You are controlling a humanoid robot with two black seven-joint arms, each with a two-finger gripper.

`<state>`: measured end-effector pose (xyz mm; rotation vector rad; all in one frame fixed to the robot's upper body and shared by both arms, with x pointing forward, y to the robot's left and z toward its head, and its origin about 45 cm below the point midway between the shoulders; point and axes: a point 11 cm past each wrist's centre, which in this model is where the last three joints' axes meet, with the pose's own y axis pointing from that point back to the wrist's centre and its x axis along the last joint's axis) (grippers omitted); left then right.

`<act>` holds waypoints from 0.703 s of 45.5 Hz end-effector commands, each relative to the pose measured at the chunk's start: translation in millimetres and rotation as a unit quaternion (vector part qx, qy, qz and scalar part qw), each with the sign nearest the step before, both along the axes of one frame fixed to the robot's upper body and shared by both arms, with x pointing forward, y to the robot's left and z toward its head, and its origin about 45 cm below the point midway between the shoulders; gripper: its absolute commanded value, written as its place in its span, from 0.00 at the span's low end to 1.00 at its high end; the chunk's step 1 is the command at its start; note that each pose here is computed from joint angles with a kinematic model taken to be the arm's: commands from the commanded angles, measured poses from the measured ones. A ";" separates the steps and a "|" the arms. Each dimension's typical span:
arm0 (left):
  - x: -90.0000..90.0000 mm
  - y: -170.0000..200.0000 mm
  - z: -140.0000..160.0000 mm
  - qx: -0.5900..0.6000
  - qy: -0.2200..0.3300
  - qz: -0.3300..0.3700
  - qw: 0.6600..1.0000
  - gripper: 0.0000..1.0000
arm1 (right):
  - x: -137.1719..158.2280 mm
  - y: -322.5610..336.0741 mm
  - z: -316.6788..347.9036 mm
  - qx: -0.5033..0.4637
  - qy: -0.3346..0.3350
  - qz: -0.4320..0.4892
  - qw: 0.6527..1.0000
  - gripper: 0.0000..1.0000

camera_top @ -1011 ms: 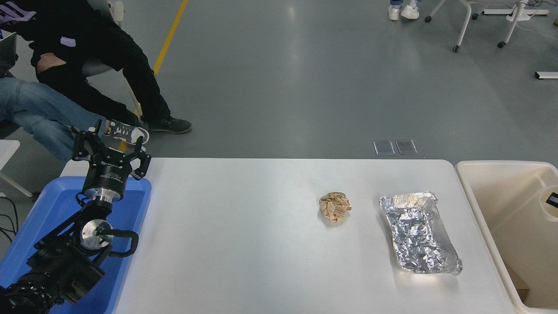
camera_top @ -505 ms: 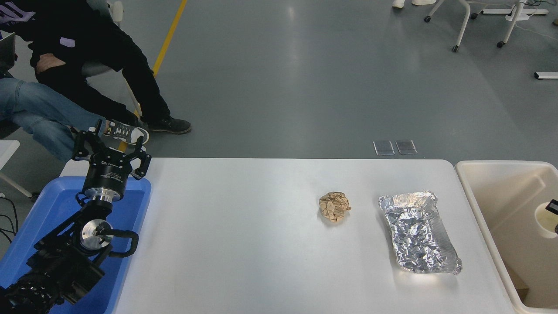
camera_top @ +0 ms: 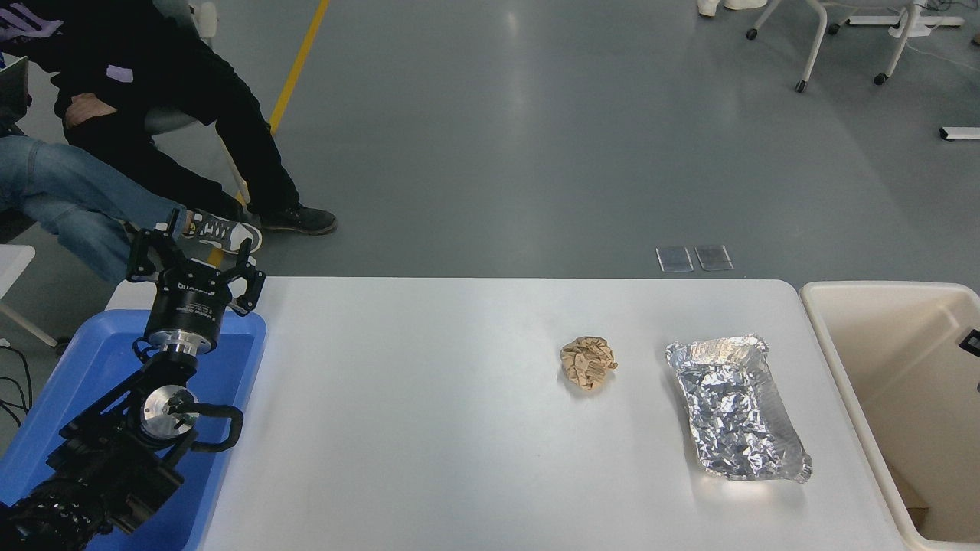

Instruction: Pick up paper cup place in dustbin

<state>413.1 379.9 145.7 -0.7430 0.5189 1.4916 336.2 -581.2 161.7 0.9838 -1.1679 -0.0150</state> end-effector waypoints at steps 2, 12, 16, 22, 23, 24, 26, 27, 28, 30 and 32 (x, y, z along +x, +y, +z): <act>0.0 0.0 0.0 0.000 0.000 0.000 1.000 0.99 | 12.3 54.6 30.6 0.083 0.024 0.035 0.996 1.00; 0.0 0.0 0.0 0.000 0.000 0.000 1.000 0.99 | 18.2 116.3 76.9 0.080 0.091 0.118 0.986 1.00; 0.0 0.0 0.0 0.000 0.000 0.000 1.000 0.99 | 24.9 145.2 103.0 0.090 0.113 0.153 0.978 1.00; 0.0 0.0 0.0 0.000 0.000 0.000 1.000 0.99 | 28.9 182.0 135.8 0.147 0.156 0.193 0.958 1.00; 0.0 0.0 0.0 0.000 0.000 0.000 1.000 0.99 | 29.2 187.2 141.3 0.155 0.165 0.200 0.953 1.00; 0.0 -0.2 -0.2 0.000 0.000 -0.001 1.000 0.99 | 29.4 193.6 145.9 0.166 0.176 0.207 0.948 1.00; 0.0 0.0 0.0 0.000 0.000 0.000 1.000 0.99 | 30.6 208.4 155.4 0.184 0.193 0.225 0.937 1.00; 0.0 -1.0 -0.5 0.000 0.000 -0.001 1.000 0.99 | 31.0 215.4 160.1 0.190 0.202 0.234 0.932 1.00; 0.0 -0.2 -0.2 0.000 0.000 -0.001 1.000 0.99 | 31.6 222.7 165.0 0.196 0.210 0.243 0.927 1.00; 0.0 -0.2 -0.2 0.001 0.000 -0.001 1.000 0.99 | 32.8 234.7 176.5 0.200 0.222 0.260 0.918 1.00; 0.0 -0.2 -0.2 0.000 0.000 -0.001 1.000 0.99 | 33.3 244.2 189.9 0.203 0.232 0.273 0.911 1.00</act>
